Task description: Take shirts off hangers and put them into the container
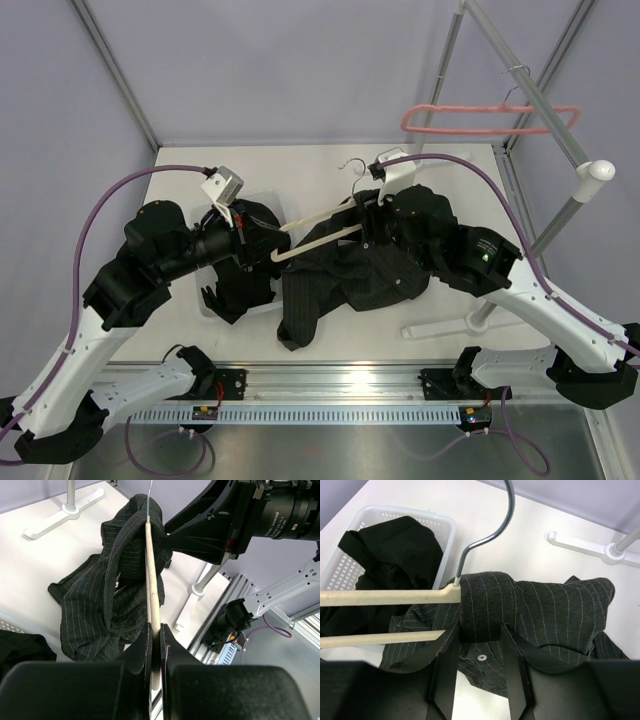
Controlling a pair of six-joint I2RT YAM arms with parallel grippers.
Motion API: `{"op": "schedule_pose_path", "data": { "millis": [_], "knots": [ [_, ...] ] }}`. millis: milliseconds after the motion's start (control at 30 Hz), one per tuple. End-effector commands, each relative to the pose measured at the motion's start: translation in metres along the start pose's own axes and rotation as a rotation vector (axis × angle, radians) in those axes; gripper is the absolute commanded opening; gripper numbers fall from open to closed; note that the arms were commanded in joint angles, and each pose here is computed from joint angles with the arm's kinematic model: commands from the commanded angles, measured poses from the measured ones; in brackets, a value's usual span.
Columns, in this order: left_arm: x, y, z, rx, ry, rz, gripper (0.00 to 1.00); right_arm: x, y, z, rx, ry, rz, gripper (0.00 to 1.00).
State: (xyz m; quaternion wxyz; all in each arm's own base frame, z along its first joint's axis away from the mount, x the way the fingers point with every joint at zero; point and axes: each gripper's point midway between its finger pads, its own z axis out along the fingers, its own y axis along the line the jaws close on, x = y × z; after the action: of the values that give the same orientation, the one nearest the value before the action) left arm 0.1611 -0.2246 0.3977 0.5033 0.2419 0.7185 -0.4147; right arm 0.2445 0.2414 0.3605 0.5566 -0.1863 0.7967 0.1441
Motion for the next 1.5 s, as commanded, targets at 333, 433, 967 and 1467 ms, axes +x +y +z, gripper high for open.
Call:
{"op": "schedule_pose_path", "data": {
  "millis": [333, 433, 967, 1467],
  "knots": [
    [-0.031, -0.028, -0.022, 0.100, -0.116, 0.044, 0.00, -0.022, -0.024, 0.000, 0.161, -0.061, 0.020, 0.00],
    [-0.028, -0.028, -0.027, 0.090, -0.104, 0.037, 0.00, -0.028, -0.048, -0.004, 0.303, -0.082, 0.013, 0.00],
    [-0.054, -0.038, -0.126, -0.028, -0.231, 0.113, 0.00, 0.005, -0.107, -0.016, 0.544, -0.035, -0.022, 0.00],
    [-0.116, -0.071, -0.010, 0.247, -0.211, 0.148, 0.00, 0.123, 0.018, 0.009, -0.046, 0.213, 0.230, 0.00]
  ]
}}
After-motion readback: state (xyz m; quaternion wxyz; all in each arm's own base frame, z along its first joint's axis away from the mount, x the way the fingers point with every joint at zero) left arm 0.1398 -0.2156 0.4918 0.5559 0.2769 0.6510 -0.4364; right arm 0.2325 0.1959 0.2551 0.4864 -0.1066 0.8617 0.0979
